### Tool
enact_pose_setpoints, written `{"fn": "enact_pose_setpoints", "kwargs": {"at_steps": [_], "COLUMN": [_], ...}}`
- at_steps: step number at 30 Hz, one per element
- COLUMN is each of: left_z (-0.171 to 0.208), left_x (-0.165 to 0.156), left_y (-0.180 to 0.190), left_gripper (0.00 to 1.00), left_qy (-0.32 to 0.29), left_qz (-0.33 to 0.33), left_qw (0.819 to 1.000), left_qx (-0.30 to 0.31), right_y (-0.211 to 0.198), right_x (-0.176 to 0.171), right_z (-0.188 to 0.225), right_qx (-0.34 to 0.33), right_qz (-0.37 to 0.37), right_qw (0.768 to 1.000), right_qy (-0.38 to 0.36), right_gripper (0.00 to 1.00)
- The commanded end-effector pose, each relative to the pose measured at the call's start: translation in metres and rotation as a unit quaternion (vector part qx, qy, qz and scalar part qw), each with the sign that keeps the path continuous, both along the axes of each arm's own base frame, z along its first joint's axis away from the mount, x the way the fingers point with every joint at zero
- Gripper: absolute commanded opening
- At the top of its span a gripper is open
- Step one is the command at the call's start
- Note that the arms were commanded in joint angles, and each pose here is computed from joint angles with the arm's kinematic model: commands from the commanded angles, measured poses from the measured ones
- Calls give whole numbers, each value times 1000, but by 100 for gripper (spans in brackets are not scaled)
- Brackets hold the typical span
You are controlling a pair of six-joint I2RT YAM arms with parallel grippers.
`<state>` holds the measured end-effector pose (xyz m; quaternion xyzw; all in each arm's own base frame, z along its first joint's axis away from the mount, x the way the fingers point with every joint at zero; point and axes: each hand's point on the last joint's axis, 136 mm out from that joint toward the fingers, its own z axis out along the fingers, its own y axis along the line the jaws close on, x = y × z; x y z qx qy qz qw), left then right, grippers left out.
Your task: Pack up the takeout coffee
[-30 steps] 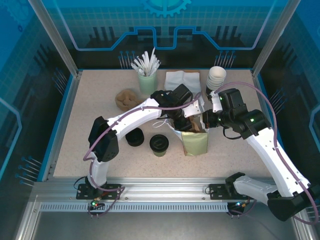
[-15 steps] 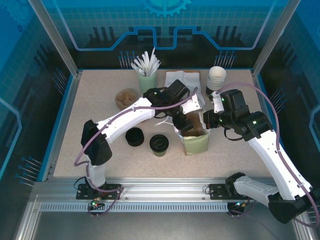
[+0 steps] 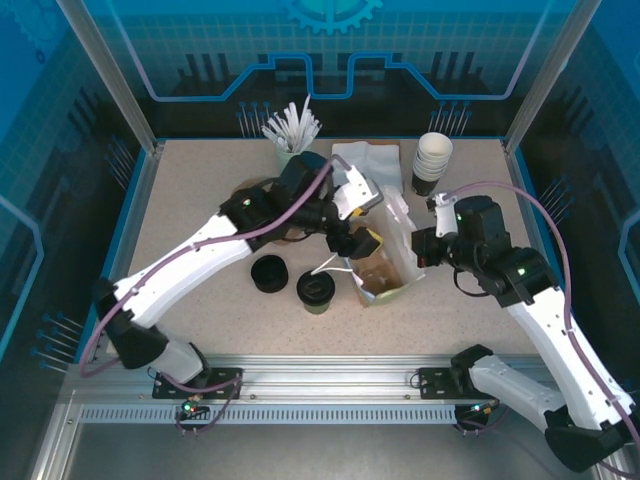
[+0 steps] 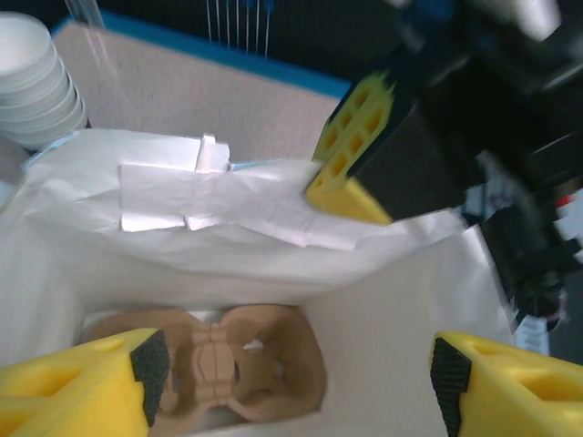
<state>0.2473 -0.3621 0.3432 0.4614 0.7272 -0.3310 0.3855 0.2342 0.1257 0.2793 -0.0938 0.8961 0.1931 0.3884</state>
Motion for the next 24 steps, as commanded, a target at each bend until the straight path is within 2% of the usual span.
{"fn": "enact_pose_setpoints", "kwargs": {"at_steps": [1,11,24], "left_z": [31,38,28], "left_x": [-13,-19,-37], "left_y": [-4,18,38], "left_gripper": [79,79,77], "left_qy": [5,18,52], "left_qz": [-9,38,56], "left_qw": [996,993,989], "left_qx": [-86,-107,-125], "right_y": [2,-9,0], "right_x": [0,-6,-22], "right_z": [18,18,2], "right_qx": [24,30,60], "right_qz": [7,-12,32], "right_qw": [998,997,990], "right_qy": [-50,-73,-124], "right_gripper": [0,0,0]}}
